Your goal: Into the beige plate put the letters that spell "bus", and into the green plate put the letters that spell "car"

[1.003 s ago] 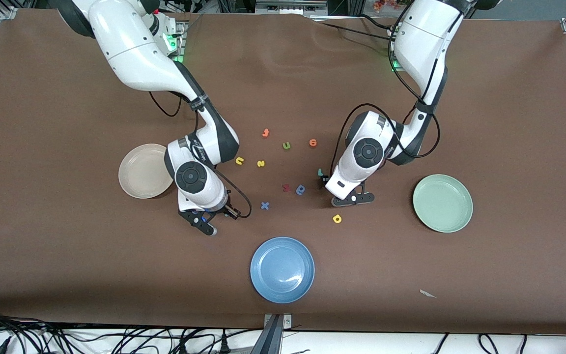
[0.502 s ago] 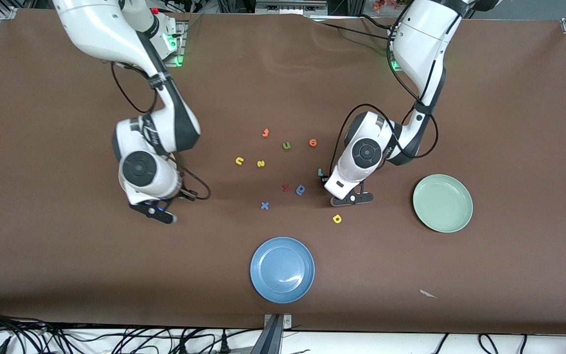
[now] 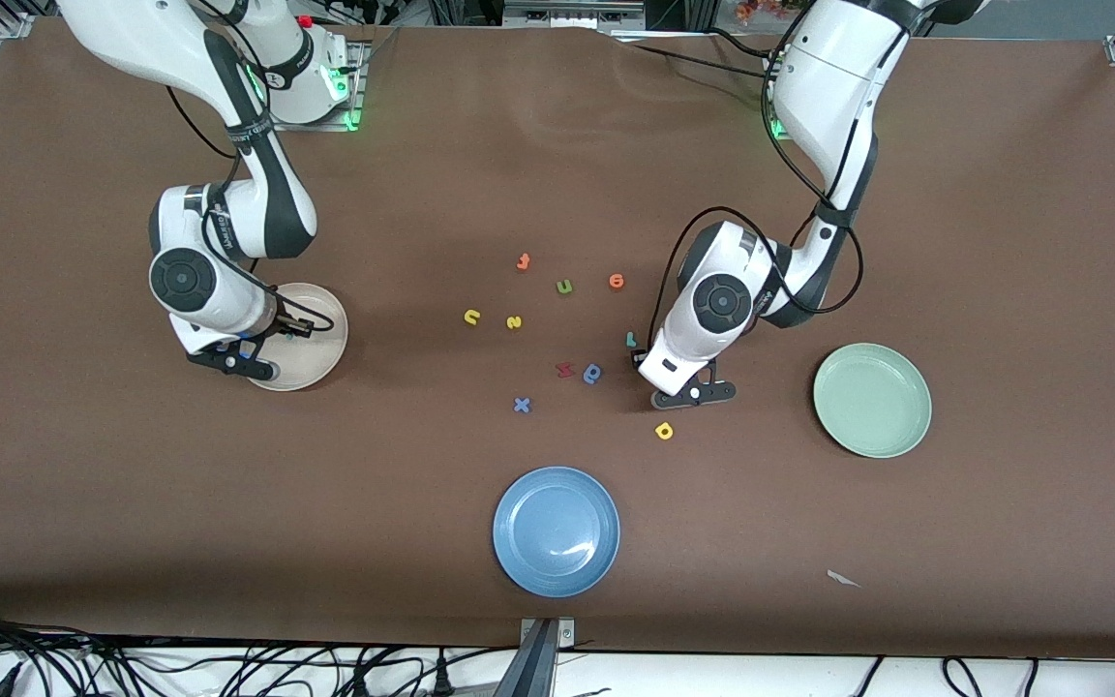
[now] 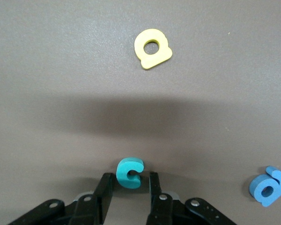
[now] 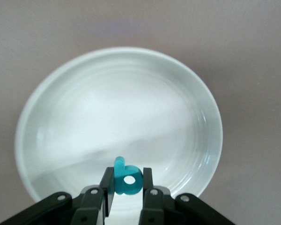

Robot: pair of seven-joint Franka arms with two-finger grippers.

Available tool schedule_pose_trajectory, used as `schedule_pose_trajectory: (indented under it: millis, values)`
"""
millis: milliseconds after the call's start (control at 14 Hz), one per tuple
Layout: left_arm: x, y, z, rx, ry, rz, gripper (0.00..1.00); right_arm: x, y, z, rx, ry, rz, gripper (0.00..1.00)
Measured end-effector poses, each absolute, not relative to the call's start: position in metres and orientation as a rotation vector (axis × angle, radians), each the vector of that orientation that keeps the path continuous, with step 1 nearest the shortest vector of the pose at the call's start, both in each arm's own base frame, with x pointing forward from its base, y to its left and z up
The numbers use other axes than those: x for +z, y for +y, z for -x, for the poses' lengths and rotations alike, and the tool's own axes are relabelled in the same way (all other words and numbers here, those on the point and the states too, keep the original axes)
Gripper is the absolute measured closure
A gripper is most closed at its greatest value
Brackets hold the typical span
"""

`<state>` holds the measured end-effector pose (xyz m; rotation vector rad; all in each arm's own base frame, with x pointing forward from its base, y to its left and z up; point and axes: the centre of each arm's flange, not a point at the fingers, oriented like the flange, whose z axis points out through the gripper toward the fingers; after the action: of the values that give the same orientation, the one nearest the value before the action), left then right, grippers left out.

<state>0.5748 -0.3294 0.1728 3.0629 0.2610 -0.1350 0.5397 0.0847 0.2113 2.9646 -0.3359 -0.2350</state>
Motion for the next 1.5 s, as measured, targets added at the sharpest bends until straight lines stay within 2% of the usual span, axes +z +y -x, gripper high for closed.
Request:
schedule_pose_trajectory:
  millis: [72, 215, 287, 358, 502, 573, 717, 1075, 1147, 1218, 1290, 1362, 1433, 1505]
  values:
    - [0.173, -0.329, -0.575, -0.135, 0.263, -3.063, 0.62, 0.204, 0.083, -0.533, -0.241, -0.333, -2.963, 0.68]
    - [0.173, -0.329, -0.575, -0.134, 0.266, -3.063, 0.66, 0.201, 0.084, -0.53, -0.238, -0.328, -2.965, 0.49]
    - [0.173, -0.328, -0.576, -0.133, 0.269, -3.064, 0.71, 0.204, 0.085, -0.531, -0.226, -0.326, -2.969, 0.38]
    - [0.173, -0.328, -0.576, -0.133, 0.269, -3.064, 0.71, 0.21, 0.088, -0.534, -0.208, -0.323, -2.977, 0.29]
    - [0.174, -0.328, -0.577, -0.131, 0.269, -3.065, 0.8, 0.232, 0.107, -0.544, -0.167, -0.341, -2.996, 0.08]
    - [0.174, -0.328, -0.577, -0.131, 0.269, -3.065, 0.8, 0.244, 0.127, -0.549, -0.152, -0.386, -3.001, 0.0]
    - [0.177, -0.325, -0.579, -0.148, 0.274, -3.072, 0.8, 0.262, 0.178, -0.55, -0.113, -0.544, -3.003, 0.0]
    - [0.221, -0.281, -0.604, -0.232, 0.283, -3.139, 0.8, 0.261, 0.287, -0.521, -0.094, -0.852, -2.961, 0.02]
    - [0.232, -0.26, -0.609, -0.27, 0.26, -3.161, 0.8, 0.256, 0.303, -0.515, -0.099, -0.853, -2.961, 0.04]
    - [0.242, -0.235, -0.615, -0.312, 0.235, -3.178, 0.8, 0.249, 0.32, -0.51, -0.103, -0.834, -2.971, 0.11]
    - [0.251, -0.206, -0.621, -0.347, 0.21, -3.19, 0.8, 0.241, 0.336, -0.503, -0.102, -0.806, -2.994, 0.11]
    - [0.258, -0.172, -0.627, -0.38, 0.185, -3.196, 0.8, 0.232, 0.35, -0.497, -0.097, -0.78, -3.019, 0.18]
    - [0.261, -0.138, -0.633, -0.405, 0.157, -3.194, 0.8, 0.223, 0.36, -0.493, -0.097, -0.765, -3.035, 0.3]
    - [0.26, -0.104, -0.638, -0.422, 0.129, -3.185, 0.8, 0.215, 0.365, -0.49, -0.096, -0.756, -3.047, 0.3]
